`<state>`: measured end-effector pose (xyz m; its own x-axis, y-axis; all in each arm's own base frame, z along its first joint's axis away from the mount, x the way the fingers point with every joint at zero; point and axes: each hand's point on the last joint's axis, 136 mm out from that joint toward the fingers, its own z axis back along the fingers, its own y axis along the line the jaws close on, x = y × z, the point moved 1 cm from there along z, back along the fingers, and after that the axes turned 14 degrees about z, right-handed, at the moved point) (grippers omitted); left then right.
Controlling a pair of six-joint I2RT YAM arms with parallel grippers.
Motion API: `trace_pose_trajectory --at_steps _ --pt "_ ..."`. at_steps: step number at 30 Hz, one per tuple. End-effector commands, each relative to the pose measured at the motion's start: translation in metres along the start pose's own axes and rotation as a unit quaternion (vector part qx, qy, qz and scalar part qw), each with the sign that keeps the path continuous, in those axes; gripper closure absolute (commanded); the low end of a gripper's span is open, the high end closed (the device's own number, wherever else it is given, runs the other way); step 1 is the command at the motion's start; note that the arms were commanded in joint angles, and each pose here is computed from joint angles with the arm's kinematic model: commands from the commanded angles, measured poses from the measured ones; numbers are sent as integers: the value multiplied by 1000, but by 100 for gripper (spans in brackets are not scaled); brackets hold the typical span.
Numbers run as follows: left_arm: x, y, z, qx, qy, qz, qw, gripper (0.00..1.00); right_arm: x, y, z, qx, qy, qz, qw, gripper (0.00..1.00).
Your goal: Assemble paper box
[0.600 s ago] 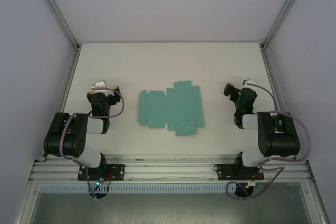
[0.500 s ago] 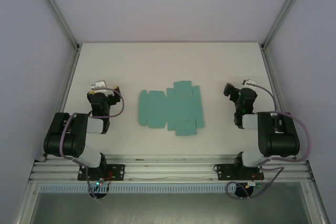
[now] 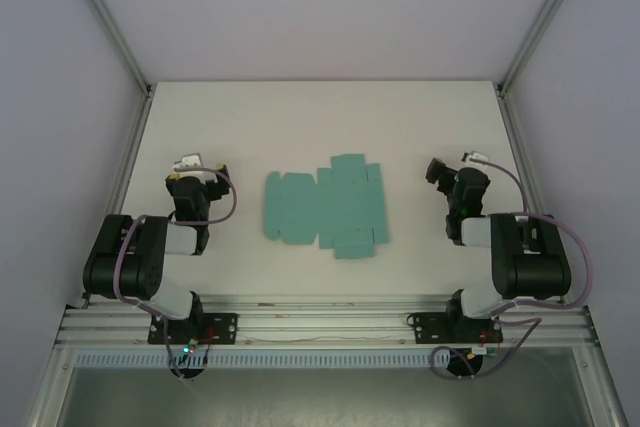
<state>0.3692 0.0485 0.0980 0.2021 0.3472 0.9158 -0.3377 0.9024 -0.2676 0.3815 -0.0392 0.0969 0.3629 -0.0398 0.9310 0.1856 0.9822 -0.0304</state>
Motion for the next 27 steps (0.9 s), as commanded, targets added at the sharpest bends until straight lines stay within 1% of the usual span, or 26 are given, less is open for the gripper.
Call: trace_pose_trajectory --at_steps 1,11,13,18,21,23,25,27 --pt "10 -6 -1 -10 -12 -7 1000 0 4 -1 1 -1 -5 6 1000 0" --pt "10 -7 -1 -10 -13 -7 1000 0 5 0 2 0 -8 5 1000 0" --pt "17 -4 0 1 -23 0 1000 0 9 -1 3 -3 -8 4 1000 0" --pt "38 -10 11 2 -11 0 1000 0 26 -9 14 -22 -9 -3 1000 0" --pt "54 -17 23 -5 -1 30 1000 0 41 -8 19 -26 14 -10 999 0" --pt "62 -30 33 -36 16 53 998 0 49 1 25 -15 33 -7 999 0" --pt "68 -39 41 -43 37 86 995 0 61 11 34 -16 33 -3 999 0" --pt "67 -49 48 -55 73 112 989 0 69 26 43 0 41 -8 999 0"
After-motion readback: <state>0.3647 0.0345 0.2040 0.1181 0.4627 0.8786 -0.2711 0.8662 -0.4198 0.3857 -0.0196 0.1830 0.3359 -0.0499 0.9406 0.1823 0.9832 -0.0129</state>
